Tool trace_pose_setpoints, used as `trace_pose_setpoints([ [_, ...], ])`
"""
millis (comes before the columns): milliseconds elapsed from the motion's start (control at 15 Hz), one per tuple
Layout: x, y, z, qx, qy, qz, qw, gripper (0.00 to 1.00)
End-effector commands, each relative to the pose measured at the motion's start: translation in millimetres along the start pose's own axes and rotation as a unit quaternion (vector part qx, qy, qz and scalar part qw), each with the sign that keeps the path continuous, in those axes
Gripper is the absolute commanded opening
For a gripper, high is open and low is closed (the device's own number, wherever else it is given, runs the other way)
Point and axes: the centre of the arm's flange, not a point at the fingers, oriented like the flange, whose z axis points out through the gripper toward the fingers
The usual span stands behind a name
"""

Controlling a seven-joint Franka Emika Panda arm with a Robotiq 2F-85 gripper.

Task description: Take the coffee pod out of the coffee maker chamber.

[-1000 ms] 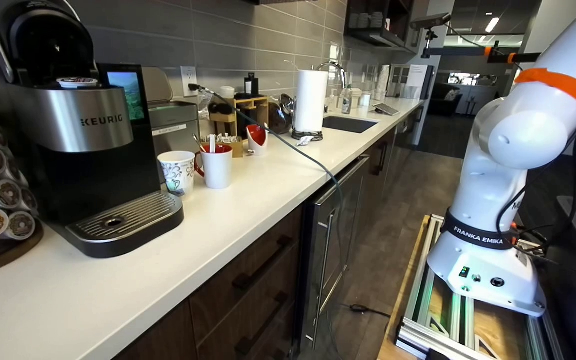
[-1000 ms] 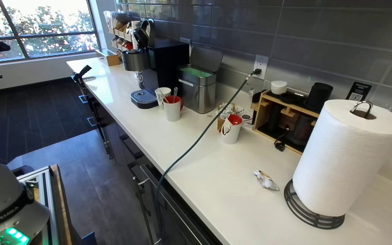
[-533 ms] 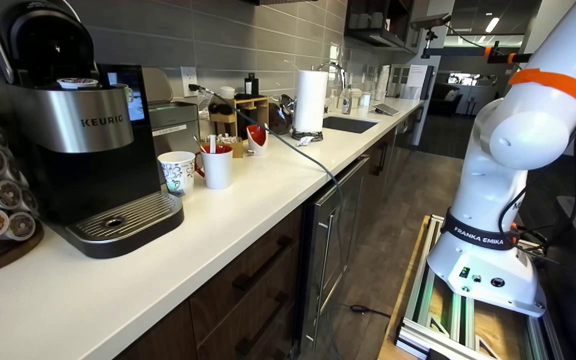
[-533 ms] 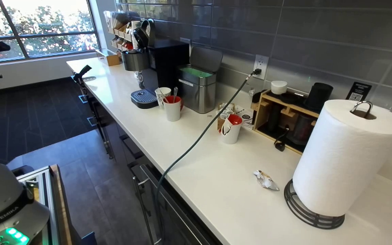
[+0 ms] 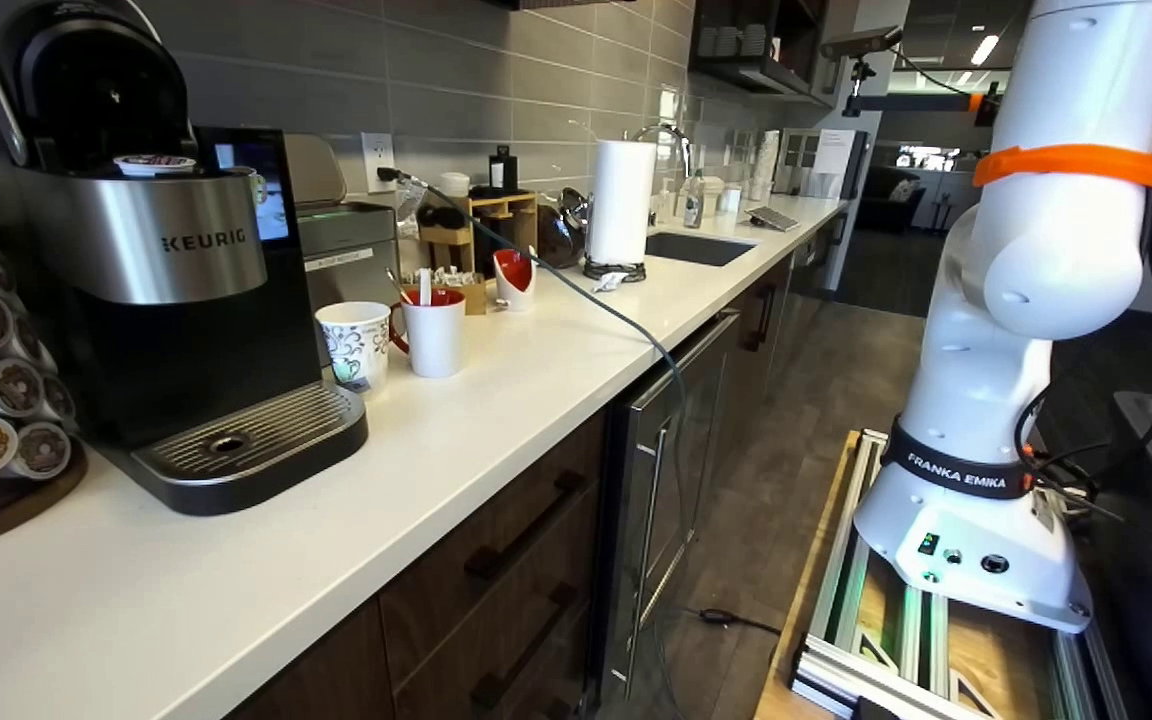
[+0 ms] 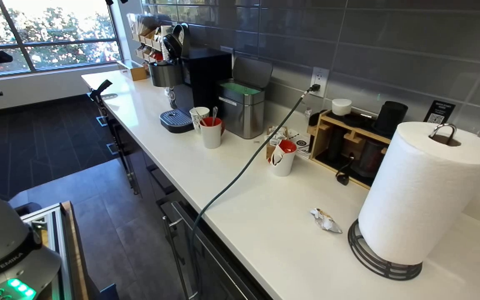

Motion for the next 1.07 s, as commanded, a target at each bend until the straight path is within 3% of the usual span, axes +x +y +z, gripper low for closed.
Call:
trace_pose_setpoints([
  [0,42,-50,26,0.027,-0.035,-0.002,0.9990,1.00],
  [267,20,-70,50,0.038,-0.016,0.010,0.9991,1.00],
  [333,16,-61,60,0.037,-0.034,0.001,0.9988,1.00],
  [1000,18,-66,51,0.041,-0.020,0.005,0.9989,1.00],
])
